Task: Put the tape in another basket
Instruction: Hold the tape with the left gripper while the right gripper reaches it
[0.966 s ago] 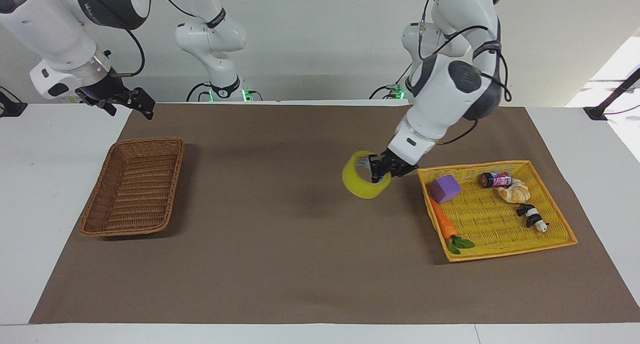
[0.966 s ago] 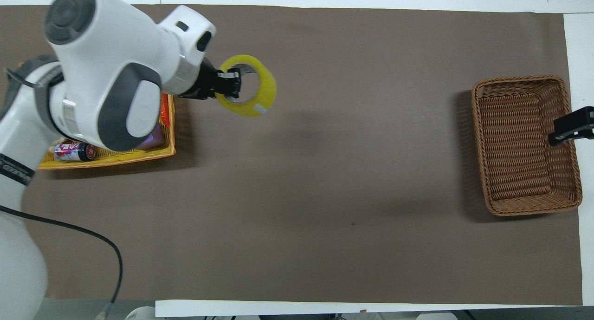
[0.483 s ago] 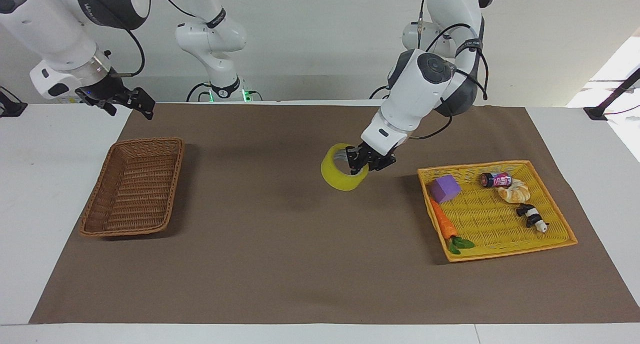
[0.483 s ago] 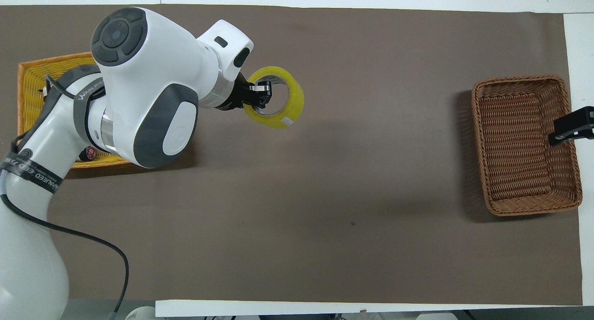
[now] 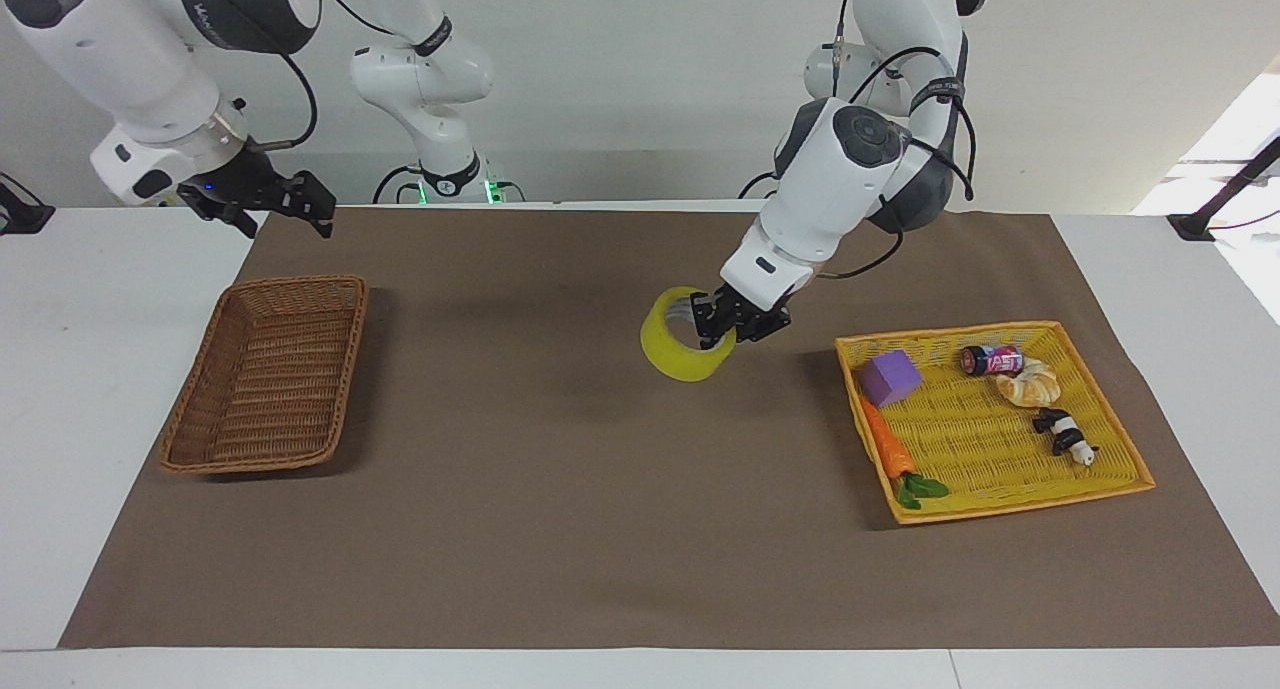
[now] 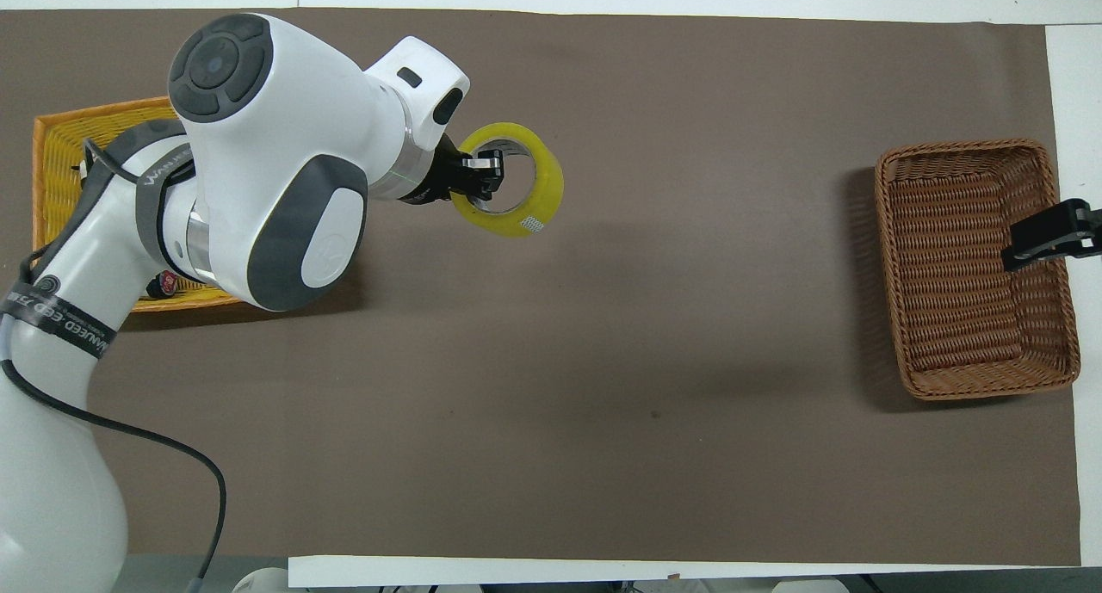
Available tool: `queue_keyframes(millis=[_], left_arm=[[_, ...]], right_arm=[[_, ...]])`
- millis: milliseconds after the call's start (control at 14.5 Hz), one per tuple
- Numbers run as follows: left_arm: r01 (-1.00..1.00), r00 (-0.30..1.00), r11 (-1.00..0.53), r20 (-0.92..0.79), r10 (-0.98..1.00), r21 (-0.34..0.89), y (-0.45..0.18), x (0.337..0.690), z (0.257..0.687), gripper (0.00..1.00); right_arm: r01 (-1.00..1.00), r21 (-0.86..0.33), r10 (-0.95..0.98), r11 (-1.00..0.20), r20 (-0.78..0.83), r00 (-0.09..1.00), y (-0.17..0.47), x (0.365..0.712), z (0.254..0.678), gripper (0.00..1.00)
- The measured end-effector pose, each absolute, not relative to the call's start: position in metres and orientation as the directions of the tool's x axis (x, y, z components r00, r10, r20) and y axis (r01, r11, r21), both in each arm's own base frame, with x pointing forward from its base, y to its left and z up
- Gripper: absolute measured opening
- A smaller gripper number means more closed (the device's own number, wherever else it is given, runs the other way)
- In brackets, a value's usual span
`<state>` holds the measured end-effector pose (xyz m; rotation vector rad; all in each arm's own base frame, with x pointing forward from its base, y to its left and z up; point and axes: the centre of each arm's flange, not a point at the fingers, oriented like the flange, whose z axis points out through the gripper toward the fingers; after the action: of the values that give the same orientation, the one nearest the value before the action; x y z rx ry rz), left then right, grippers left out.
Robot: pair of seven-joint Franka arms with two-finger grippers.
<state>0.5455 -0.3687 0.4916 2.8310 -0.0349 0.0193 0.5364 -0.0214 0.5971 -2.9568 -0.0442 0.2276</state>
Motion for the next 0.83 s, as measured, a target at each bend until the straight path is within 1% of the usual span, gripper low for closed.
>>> queue_keyframes(millis=[138, 207, 276, 345, 552, 759, 828], left_arm=[[-0.026, 1.000, -0.952, 0.014, -0.022, 0.304, -0.369, 0.545, 0.490, 0.22], [-0.025, 1.000, -0.953, 0.013, -0.022, 0.303, -0.369, 0.545, 0.490, 0.22], [-0.025, 1.000, -0.953, 0.013, -0.023, 0.303, -0.369, 0.545, 0.489, 0.22], [-0.025, 1.000, -0.953, 0.013, -0.022, 0.303, -0.369, 0.545, 0.489, 0.22], [-0.025, 1.000, -0.953, 0.013, -0.022, 0.303, -0.369, 0.545, 0.489, 0.22], [-0.026, 1.000, -0.953, 0.013, -0.023, 0.303, -0.369, 0.545, 0.490, 0.22], [-0.025, 1.000, -0.953, 0.013, -0.023, 0.303, -0.369, 0.545, 0.490, 0.22]], right_arm=[[0.020, -0.376, 0.060, -0.926, -0.096, 0.994, 0.004, 0.544, 0.592, 1.00], [0.004, -0.491, 0.049, -0.871, -0.079, 0.996, 0.018, 0.550, 0.584, 1.00], [-0.016, -0.588, 0.026, -0.809, -0.064, 0.998, 0.032, 0.558, 0.572, 1.00], [-0.035, -0.649, 0.000, -0.760, -0.054, 0.999, 0.048, 0.567, 0.554, 1.00], [-0.067, -0.749, -0.041, -0.659, -0.053, 0.998, 0.119, 0.584, 0.497, 1.00], [-0.139, -0.840, -0.104, -0.525, -0.099, 0.990, 0.185, 0.587, 0.459, 1.00], [-0.153, -0.852, -0.113, -0.501, -0.111, 0.987, 0.200, 0.586, 0.450, 1.00]])
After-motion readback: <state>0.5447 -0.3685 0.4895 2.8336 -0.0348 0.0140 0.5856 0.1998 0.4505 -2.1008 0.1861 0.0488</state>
